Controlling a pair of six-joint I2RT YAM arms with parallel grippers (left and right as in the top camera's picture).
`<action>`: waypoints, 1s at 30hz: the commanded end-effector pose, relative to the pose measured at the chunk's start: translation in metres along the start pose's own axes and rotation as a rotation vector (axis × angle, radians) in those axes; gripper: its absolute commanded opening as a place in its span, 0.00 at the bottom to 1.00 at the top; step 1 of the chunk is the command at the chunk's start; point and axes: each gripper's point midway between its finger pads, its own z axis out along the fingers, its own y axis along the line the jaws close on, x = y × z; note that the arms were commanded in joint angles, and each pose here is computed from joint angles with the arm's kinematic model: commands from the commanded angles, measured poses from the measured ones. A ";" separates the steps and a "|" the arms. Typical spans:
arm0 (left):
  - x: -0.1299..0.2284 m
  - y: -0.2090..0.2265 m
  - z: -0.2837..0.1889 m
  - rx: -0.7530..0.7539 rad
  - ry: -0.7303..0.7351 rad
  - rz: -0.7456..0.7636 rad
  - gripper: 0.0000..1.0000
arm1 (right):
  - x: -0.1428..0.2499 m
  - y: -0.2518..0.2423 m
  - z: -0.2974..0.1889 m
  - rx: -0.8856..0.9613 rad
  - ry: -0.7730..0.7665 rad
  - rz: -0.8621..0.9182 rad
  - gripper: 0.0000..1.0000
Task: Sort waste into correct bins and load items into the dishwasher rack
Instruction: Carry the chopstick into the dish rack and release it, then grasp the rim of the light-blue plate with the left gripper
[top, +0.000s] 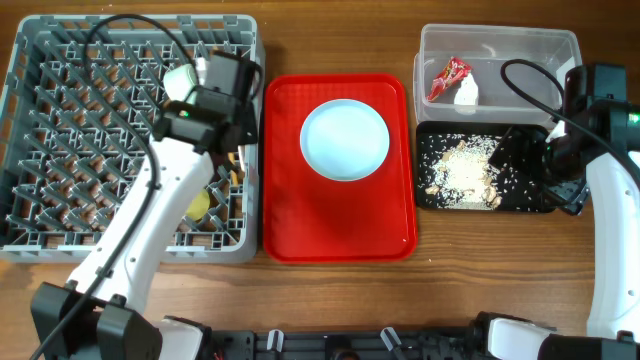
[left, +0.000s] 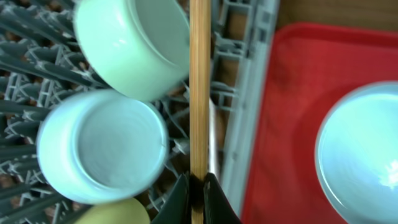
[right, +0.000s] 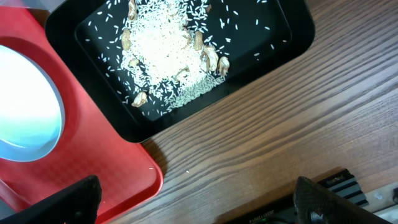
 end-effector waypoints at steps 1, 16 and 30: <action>-0.003 0.009 0.019 -0.003 0.033 -0.008 0.04 | 0.000 0.000 -0.004 -0.008 -0.013 -0.005 1.00; 0.002 0.004 0.053 -0.019 0.077 0.009 0.34 | 0.000 0.000 -0.004 -0.007 -0.013 -0.005 1.00; 0.034 -0.136 0.011 0.542 0.142 0.189 0.57 | -0.002 0.001 -0.004 -0.010 -0.019 -0.005 1.00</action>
